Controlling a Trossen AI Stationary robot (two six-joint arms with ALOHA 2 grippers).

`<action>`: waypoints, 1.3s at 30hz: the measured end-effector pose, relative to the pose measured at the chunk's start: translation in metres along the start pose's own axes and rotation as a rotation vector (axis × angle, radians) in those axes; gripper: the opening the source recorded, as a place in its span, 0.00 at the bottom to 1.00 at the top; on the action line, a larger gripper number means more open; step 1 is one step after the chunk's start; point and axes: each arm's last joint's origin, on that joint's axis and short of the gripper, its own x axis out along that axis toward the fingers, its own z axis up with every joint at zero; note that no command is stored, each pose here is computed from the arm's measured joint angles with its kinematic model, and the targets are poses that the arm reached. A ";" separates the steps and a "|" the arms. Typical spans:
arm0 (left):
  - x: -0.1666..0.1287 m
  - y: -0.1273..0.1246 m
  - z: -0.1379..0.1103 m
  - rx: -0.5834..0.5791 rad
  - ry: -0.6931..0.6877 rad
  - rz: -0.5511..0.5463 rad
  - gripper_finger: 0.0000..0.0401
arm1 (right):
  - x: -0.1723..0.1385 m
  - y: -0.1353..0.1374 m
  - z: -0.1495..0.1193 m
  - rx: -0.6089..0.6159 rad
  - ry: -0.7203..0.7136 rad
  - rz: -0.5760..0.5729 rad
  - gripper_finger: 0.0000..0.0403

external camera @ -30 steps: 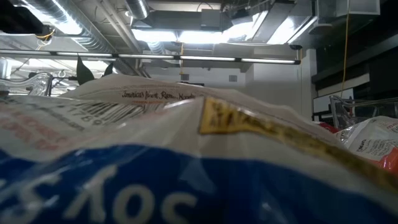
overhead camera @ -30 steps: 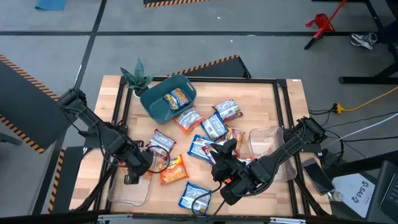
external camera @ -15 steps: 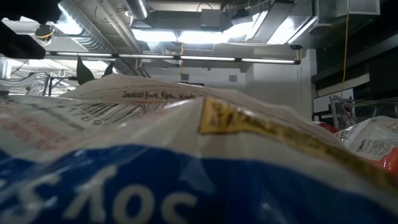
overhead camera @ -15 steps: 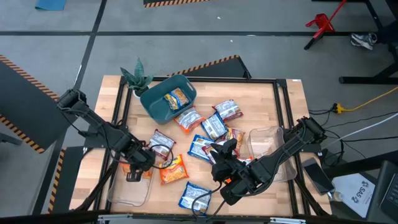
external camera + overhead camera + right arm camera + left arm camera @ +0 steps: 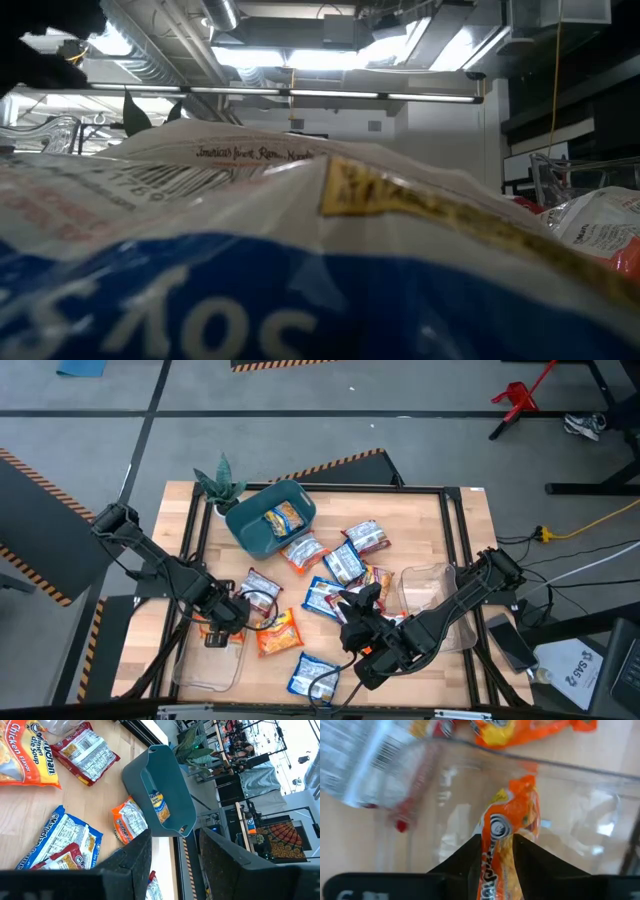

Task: Sort Maruchan noodles
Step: Put the orange noodle pack into the left transparent bin

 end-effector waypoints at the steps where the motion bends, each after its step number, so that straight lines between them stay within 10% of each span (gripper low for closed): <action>1: -0.003 0.000 0.001 0.000 -0.012 0.018 0.27 | 0.000 0.000 0.000 0.000 0.000 0.000 0.38; 14: -0.034 -0.006 0.011 -0.041 -0.080 0.026 0.25 | 0.000 0.000 0.000 0.002 0.000 0.000 0.38; 27: -0.043 -0.015 0.059 0.007 -0.573 0.029 0.26 | 0.000 0.001 0.000 0.004 0.003 0.035 0.38; 39: -0.001 -0.007 0.088 0.081 -0.438 0.066 0.33 | 0.029 -0.009 -0.003 0.085 0.088 0.214 0.38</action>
